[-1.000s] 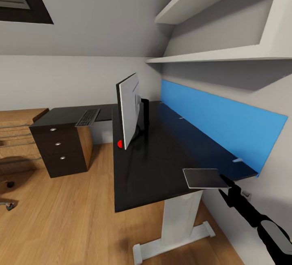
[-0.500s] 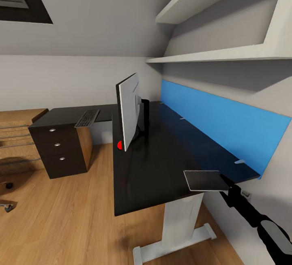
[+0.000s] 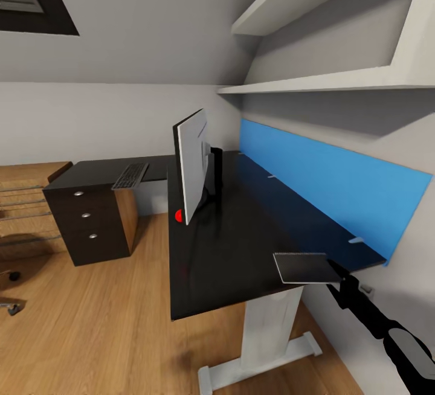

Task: In the bedroom, organize the workspace by keeping the computer under the desk, ensuring the monitor is on the desk, placing the keyboard on the desk next to the monitor, placing the mouse on the desk next to the keyboard, moving the folder from the swivel chair onto the desk next to the mouse, stacking the notebook on top of the folder with the pen on top of the notebook, and positioning the swivel chair next to the desk.

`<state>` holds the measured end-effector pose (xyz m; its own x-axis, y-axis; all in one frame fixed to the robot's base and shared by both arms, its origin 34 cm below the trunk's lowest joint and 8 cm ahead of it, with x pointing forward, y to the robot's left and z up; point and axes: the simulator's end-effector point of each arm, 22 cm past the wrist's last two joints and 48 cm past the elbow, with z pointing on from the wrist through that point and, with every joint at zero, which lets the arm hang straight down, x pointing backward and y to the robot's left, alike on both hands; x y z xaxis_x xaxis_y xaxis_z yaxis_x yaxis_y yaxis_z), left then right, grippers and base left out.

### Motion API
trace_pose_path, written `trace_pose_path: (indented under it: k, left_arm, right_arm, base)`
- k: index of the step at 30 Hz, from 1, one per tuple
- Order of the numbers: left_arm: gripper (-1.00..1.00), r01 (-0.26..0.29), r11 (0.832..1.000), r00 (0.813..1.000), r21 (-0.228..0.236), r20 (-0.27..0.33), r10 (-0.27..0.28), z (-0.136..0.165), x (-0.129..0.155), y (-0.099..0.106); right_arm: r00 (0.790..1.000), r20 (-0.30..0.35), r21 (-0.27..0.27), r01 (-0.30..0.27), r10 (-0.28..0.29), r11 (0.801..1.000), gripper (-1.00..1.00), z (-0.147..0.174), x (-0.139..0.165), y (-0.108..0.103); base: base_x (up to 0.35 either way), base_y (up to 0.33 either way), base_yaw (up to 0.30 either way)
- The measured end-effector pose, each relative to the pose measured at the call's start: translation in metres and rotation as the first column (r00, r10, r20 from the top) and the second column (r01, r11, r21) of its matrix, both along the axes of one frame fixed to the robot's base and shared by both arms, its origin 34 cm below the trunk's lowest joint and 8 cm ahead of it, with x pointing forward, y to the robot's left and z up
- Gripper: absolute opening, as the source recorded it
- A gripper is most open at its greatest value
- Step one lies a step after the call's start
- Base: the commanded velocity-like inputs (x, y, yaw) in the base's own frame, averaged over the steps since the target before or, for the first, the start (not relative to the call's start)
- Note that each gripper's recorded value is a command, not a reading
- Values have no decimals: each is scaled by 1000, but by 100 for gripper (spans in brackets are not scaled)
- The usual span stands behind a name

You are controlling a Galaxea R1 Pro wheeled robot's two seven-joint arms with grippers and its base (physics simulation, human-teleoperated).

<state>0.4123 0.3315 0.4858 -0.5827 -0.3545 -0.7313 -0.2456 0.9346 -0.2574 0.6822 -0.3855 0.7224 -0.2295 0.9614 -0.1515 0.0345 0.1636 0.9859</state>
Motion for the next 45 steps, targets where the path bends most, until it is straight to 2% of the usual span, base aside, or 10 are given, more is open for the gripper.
trace_pose_path:
  k: [24, 25, 45]
  left_arm:
    - [100, 2, 1000, 1000, 0, -1, -2, 0, 0, -1]
    - [100, 2, 1000, 1000, 0, -1, -2, 0, 0, -1]
    - [100, 1, 1000, 1000, 0, 0, -1, 2, 0, 0]
  right_arm:
    - [1000, 1, 0, 0, 0, 1000, 100, 0, 0, 0]
    - [1000, 1, 0, 0, 0, 1000, -100, 0, 0, 0]
    - [1000, 3, -2, 0, 0, 1000, -100, 3, 0, 0]
  base:
    - [-21, 0, 0]
    - [0, 0, 0]
    - [0, 0, 0]
